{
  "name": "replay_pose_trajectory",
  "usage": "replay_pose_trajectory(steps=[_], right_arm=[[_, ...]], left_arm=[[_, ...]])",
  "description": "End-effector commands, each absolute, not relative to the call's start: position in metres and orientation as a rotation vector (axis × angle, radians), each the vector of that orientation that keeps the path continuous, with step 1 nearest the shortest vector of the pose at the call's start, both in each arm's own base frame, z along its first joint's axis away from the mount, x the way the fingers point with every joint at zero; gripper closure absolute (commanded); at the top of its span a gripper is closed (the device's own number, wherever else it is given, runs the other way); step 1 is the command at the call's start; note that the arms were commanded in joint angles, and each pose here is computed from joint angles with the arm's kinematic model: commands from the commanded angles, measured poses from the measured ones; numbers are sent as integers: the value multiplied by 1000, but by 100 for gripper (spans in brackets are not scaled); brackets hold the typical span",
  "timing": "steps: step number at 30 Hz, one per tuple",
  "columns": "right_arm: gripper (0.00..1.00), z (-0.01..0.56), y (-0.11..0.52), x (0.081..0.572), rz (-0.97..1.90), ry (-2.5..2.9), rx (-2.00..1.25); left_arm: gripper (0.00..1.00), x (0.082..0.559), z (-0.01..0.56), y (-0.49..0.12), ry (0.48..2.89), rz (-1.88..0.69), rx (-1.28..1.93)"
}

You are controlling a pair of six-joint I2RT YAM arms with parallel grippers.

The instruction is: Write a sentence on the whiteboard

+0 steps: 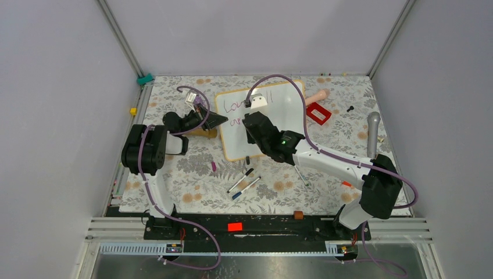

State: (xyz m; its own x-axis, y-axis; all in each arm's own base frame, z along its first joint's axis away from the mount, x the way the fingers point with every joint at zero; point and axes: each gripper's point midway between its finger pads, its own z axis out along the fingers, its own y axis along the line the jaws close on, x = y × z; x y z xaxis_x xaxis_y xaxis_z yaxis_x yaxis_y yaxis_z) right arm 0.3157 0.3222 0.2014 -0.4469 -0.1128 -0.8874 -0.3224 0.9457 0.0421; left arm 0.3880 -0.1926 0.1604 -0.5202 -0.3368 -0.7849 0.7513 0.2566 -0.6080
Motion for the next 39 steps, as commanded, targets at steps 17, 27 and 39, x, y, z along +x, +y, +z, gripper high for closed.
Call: replay_pose_trajectory(steps=[17, 27, 39], right_arm=[[100, 227, 332, 328, 224, 1996, -259], [100, 223, 335, 333, 189, 2024, -252], [100, 224, 331, 330, 216, 2001, -236]], left_arm=[[100, 379, 153, -202, 1523, -1413, 600], [100, 381, 151, -199, 1503, -1335, 573], [100, 385, 144, -194, 1544, -1320, 444]])
